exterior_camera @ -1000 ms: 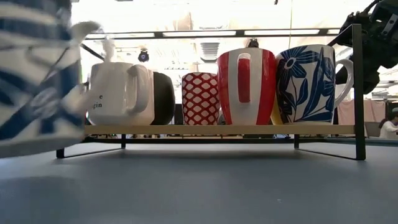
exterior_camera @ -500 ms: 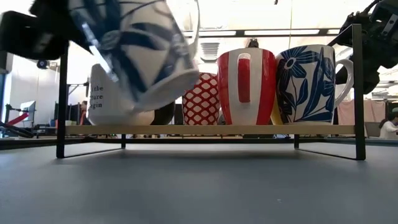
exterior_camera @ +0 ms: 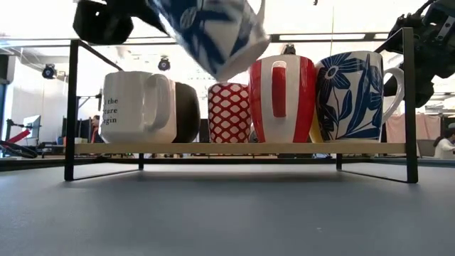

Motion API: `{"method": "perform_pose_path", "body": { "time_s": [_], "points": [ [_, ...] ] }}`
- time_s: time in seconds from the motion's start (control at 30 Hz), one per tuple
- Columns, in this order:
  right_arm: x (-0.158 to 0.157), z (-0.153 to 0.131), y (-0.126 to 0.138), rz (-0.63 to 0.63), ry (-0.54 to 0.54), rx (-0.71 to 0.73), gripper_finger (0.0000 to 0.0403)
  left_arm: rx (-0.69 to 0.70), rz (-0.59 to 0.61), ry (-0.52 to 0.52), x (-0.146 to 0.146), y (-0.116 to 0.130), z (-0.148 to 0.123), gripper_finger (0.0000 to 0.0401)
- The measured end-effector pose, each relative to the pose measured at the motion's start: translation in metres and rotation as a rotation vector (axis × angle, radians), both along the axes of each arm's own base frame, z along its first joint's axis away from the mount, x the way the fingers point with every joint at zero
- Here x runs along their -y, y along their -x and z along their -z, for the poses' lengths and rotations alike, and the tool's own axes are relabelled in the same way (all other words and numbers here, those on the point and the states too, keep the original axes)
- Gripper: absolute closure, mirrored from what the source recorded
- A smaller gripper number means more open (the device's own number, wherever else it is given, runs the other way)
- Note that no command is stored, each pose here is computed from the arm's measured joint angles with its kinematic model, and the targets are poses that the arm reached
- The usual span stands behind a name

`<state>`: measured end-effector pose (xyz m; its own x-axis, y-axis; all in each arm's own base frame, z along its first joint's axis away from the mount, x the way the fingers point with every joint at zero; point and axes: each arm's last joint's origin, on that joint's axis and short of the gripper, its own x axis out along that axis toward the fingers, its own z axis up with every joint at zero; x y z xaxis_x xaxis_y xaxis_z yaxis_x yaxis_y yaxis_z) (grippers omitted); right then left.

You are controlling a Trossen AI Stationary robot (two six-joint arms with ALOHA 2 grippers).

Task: Place coffee mugs
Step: Put the blue mug on the shelf

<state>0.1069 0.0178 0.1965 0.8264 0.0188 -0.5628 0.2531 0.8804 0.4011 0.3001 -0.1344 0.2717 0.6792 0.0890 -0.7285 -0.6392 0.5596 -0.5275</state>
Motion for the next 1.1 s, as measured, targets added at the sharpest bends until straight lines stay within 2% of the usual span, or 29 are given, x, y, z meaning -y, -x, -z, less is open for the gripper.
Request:
{"method": "perform_pose_path", "body": {
  "time_s": [0.13,0.47,0.87,1.1],
  "points": [
    [0.0,0.0,0.0,0.0,0.0,0.0,0.0344,-0.072,0.009,-0.061,-0.011,0.0,-0.003,0.0392],
    [0.0,0.0,0.0,0.0,0.0,0.0,0.0344,-0.099,0.134,-0.244,-0.04,-0.011,-0.015,0.0392],
    [0.0,0.0,0.0,0.0,0.0,0.0,0.0344,-0.171,0.416,-0.506,-0.049,-0.013,-0.015,0.0392],
    [0.0,0.0,0.0,0.0,0.0,0.0,0.0344,-0.198,0.501,-0.601,-0.059,-0.016,-0.015,0.0392]
  ]
}}
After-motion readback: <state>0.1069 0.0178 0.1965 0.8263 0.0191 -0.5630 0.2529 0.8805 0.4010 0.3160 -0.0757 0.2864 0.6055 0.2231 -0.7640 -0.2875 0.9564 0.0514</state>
